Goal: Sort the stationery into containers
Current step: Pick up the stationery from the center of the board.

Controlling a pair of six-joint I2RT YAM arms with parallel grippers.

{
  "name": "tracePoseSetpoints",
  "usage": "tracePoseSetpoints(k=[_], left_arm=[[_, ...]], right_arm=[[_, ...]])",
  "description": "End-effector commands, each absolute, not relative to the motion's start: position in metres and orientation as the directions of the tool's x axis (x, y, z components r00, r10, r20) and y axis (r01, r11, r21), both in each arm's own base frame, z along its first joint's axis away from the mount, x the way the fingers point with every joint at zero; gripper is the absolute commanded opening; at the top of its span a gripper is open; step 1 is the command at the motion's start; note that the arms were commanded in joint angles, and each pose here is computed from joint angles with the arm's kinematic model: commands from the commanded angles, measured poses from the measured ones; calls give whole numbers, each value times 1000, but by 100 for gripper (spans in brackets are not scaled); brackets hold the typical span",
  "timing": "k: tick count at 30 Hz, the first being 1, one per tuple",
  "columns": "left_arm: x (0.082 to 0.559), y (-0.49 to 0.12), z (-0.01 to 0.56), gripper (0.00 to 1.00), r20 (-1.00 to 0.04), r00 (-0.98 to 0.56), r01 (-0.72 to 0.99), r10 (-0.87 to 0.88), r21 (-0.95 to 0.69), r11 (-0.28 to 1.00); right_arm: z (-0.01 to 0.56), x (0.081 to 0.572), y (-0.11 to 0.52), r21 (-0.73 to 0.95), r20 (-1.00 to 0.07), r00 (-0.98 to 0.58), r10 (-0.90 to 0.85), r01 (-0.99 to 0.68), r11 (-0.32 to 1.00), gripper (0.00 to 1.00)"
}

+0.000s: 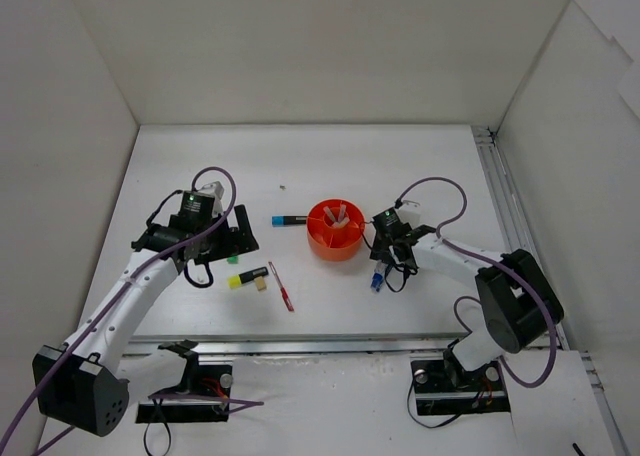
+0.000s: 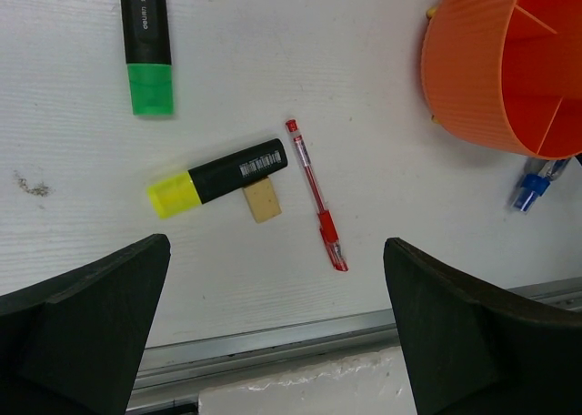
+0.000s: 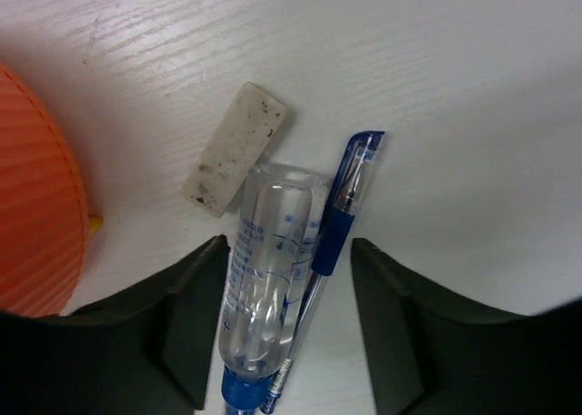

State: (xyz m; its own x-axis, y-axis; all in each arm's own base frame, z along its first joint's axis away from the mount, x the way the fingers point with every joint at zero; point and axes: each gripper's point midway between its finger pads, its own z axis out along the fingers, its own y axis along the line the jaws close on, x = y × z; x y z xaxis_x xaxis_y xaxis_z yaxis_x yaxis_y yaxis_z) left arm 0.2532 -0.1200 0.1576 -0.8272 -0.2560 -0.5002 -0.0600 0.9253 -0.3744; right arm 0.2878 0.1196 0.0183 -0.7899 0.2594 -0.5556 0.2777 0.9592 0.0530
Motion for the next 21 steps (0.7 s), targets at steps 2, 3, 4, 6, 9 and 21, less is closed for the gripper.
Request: tracePoseSetpoints(k=[2, 3, 4, 6, 9, 21], left_arm=[[268, -124, 184, 100, -564, -786, -22, -255, -387, 922], [268, -124, 184, 100, -561, -787, -21, -254, -388, 921], [269, -124, 183, 100, -559, -789, -22, -254, -387, 922], [267, -127, 183, 100, -557, -794, -12, -244, -388, 922], [267, -128, 182, 100, -556, -794, -11, -244, -389, 921], [261, -152, 199, 100, -612, -774, 139, -162, -415, 899]], right_arm=[[26, 308, 136, 169, -566, -758, 324, 277, 946, 36], [26, 311, 141, 198, -561, -757, 336, 272, 942, 33], [25, 309, 141, 205, -552, -761, 341, 272, 940, 30], [25, 308, 142, 220, -542, -763, 353, 277, 935, 25], [34, 312, 145, 251, -562, -743, 363, 265, 931, 19], [80, 303, 150, 391, -592, -692, 412, 200, 898, 0]])
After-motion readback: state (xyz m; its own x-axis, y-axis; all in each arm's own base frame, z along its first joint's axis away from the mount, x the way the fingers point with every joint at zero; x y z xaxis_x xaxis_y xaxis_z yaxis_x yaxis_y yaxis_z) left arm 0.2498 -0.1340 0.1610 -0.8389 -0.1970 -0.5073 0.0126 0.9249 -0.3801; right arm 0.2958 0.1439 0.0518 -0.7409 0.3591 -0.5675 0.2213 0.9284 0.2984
